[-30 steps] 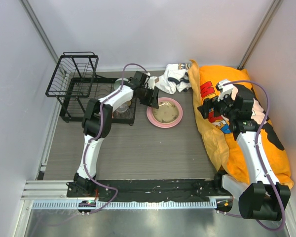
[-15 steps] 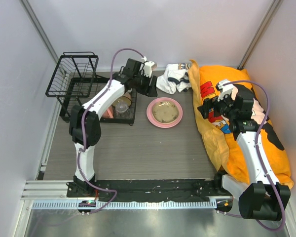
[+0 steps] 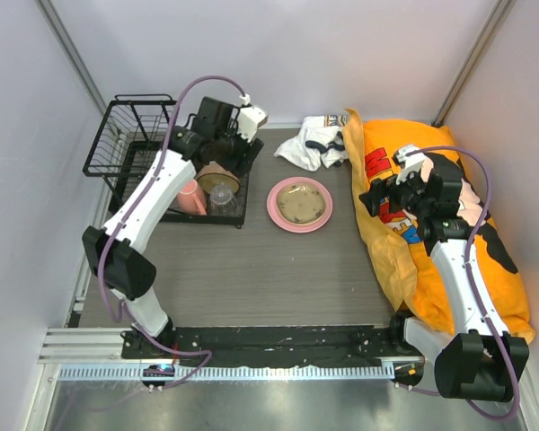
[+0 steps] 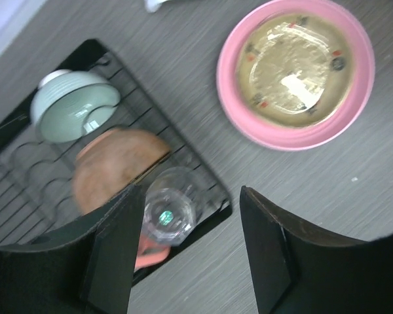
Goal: Unload the mixed dishes from the dish rack
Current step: Pick up the cup from the dish rack, then place the cup at the center of the board.
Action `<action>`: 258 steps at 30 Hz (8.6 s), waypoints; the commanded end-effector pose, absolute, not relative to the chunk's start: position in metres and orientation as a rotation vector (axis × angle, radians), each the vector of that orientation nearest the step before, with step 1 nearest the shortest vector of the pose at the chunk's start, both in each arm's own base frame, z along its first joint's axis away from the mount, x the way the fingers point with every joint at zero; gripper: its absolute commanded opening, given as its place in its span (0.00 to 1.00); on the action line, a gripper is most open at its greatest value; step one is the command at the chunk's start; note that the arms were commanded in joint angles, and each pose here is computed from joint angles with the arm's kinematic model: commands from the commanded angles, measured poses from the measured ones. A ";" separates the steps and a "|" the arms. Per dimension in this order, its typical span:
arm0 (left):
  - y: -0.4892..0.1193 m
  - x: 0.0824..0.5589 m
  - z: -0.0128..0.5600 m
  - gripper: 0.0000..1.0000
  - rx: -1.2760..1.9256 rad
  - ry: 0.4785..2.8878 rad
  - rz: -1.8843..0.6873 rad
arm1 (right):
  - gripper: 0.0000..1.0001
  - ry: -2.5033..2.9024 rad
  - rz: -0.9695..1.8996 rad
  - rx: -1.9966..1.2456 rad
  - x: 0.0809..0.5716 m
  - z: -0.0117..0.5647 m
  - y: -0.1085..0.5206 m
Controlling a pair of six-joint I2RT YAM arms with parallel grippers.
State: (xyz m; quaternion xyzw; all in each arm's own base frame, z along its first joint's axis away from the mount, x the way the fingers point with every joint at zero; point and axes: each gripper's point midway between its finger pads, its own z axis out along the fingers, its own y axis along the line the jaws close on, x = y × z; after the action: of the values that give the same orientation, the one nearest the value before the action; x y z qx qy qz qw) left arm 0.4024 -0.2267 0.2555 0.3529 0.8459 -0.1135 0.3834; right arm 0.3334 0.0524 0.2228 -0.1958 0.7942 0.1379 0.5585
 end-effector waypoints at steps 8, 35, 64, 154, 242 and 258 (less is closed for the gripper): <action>-0.132 0.371 0.251 0.71 0.873 2.258 0.037 | 1.00 1.793 0.327 -0.491 0.334 0.250 0.056; -0.156 0.389 0.171 0.87 1.003 2.286 -0.106 | 1.00 1.813 0.313 -0.485 0.337 0.243 0.053; -0.153 0.412 0.134 0.93 1.159 2.290 -0.252 | 1.00 1.823 0.298 -0.486 0.339 0.241 0.051; -0.247 0.331 0.369 0.00 0.592 1.637 -1.587 | 0.84 1.613 1.004 -0.471 0.319 0.283 0.183; -0.184 0.351 0.258 1.00 0.532 2.039 -1.126 | 0.01 2.157 0.277 -0.912 0.300 0.230 0.147; -0.149 0.349 0.227 1.00 0.579 2.160 -0.798 | 0.01 2.578 0.188 -1.165 0.256 0.135 0.113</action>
State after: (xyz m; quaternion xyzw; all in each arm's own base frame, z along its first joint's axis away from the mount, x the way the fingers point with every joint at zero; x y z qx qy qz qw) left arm 0.3464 -0.1623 0.2104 0.2061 0.8458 -0.3604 0.3350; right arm 0.2636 0.1205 0.1542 -0.3936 0.8969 0.0801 0.1850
